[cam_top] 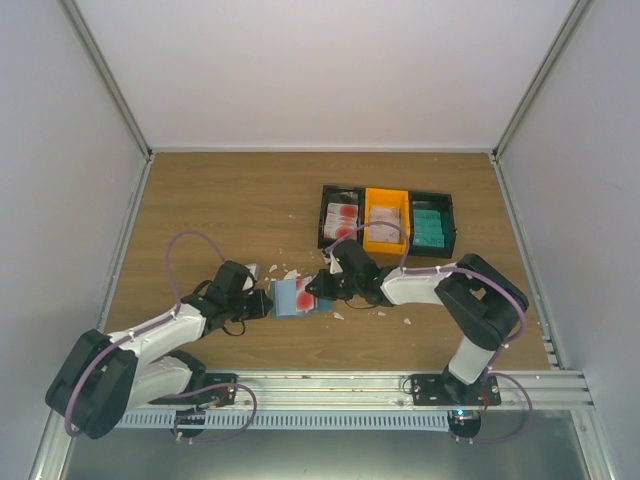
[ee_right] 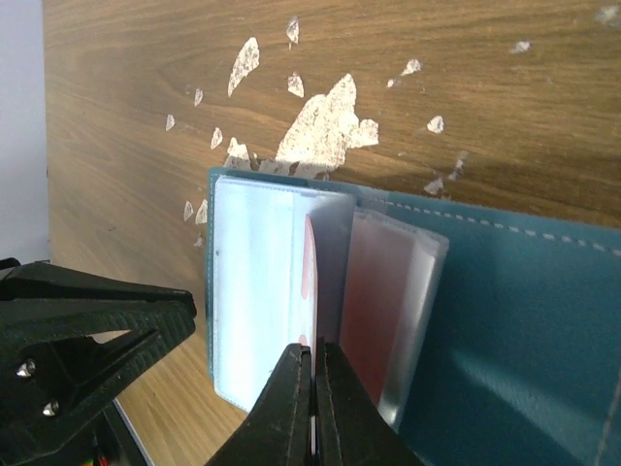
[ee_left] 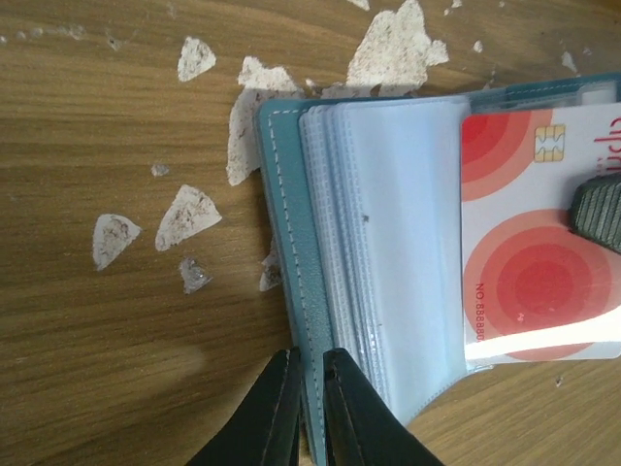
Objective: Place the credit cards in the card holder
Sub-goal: Insert the credit card into the card holder.
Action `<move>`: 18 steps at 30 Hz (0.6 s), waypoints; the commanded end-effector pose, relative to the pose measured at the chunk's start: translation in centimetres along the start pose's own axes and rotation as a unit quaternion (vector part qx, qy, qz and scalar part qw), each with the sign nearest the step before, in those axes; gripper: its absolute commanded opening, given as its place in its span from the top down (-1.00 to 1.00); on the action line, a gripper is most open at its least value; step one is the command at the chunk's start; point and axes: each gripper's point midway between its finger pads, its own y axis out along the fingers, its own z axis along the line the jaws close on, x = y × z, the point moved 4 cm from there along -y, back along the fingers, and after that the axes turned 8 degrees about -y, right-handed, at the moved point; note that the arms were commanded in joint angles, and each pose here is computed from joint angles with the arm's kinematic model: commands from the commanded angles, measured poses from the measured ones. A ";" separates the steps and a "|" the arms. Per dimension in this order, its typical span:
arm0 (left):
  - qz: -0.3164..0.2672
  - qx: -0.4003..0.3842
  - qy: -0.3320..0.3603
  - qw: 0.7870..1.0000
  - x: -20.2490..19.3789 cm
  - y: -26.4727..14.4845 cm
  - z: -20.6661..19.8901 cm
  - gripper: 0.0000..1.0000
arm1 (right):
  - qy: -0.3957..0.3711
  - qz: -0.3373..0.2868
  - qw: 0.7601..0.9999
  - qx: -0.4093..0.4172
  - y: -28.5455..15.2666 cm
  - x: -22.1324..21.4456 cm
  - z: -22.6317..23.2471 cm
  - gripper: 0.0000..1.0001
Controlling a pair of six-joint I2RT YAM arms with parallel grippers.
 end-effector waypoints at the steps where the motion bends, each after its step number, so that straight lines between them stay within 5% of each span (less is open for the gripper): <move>1: -0.012 0.001 0.009 1.000 0.8 0.3 -0.3 0.75 | -0.002 0.016 1.000 -0.019 1.1 -0.1 -1.3 0.99; 18: 0.015 0.008 0.008 1.000 0.0 1.7 0.5 0.79 | 0.009 0.041 0.999 -0.005 2.9 -1.0 -2.0 0.99</move>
